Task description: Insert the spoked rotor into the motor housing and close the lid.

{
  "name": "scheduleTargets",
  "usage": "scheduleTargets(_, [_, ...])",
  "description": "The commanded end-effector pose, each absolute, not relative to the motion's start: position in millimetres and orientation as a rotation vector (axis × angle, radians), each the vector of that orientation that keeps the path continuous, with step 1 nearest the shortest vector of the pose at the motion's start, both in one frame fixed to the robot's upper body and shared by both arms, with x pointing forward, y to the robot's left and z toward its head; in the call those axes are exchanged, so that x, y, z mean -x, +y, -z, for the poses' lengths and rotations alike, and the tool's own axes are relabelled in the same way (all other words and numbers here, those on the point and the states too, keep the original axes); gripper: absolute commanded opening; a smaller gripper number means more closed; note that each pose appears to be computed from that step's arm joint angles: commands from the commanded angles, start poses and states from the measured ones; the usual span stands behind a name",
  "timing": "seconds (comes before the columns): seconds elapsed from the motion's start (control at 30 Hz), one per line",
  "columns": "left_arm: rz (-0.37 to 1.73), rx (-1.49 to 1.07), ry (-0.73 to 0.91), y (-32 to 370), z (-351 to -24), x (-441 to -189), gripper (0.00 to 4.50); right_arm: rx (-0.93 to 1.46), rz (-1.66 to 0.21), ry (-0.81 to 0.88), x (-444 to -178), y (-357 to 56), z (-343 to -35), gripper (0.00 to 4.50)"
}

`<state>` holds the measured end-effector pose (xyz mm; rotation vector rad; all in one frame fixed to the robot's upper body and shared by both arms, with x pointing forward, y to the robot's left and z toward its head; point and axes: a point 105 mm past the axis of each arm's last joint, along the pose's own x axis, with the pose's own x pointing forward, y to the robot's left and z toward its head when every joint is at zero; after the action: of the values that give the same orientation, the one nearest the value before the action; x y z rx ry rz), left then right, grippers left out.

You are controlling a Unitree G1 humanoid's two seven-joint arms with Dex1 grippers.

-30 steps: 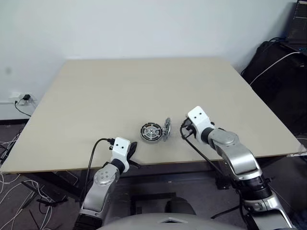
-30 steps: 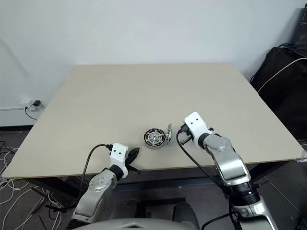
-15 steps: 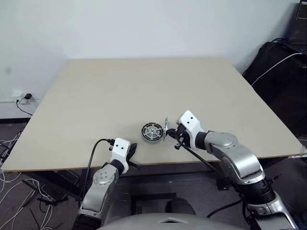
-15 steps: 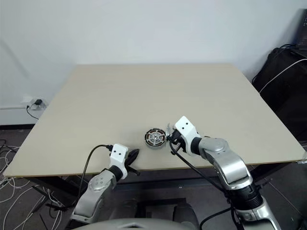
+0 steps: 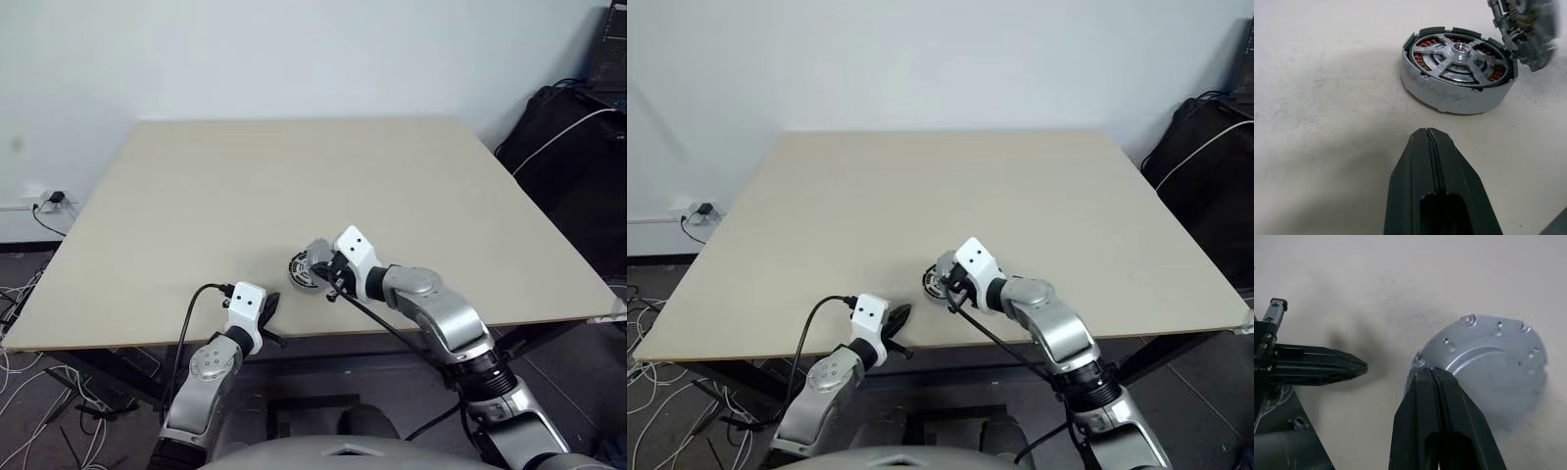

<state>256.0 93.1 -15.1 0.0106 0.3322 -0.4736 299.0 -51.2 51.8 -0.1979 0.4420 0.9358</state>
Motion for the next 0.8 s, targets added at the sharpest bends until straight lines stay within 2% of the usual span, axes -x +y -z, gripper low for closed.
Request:
scheduleTargets(0.03, [0.48, -0.012, 0.266, 90, -3, -262, 0.0, 0.206, -0.964, 0.395, -306, -38, -58, 0.03])
scheduleTargets(0.6, [0.467, -0.005, 0.266, 90, -2, -261, 0.0, 0.171, -0.999, 0.49, -321, -13, -26, 0.03])
scheduleTargets(0.8, [0.468, -0.003, 0.265, 89, -3, -261, 0.0, 0.126, -1.061, 0.418, -312, -6, -41, 0.03])
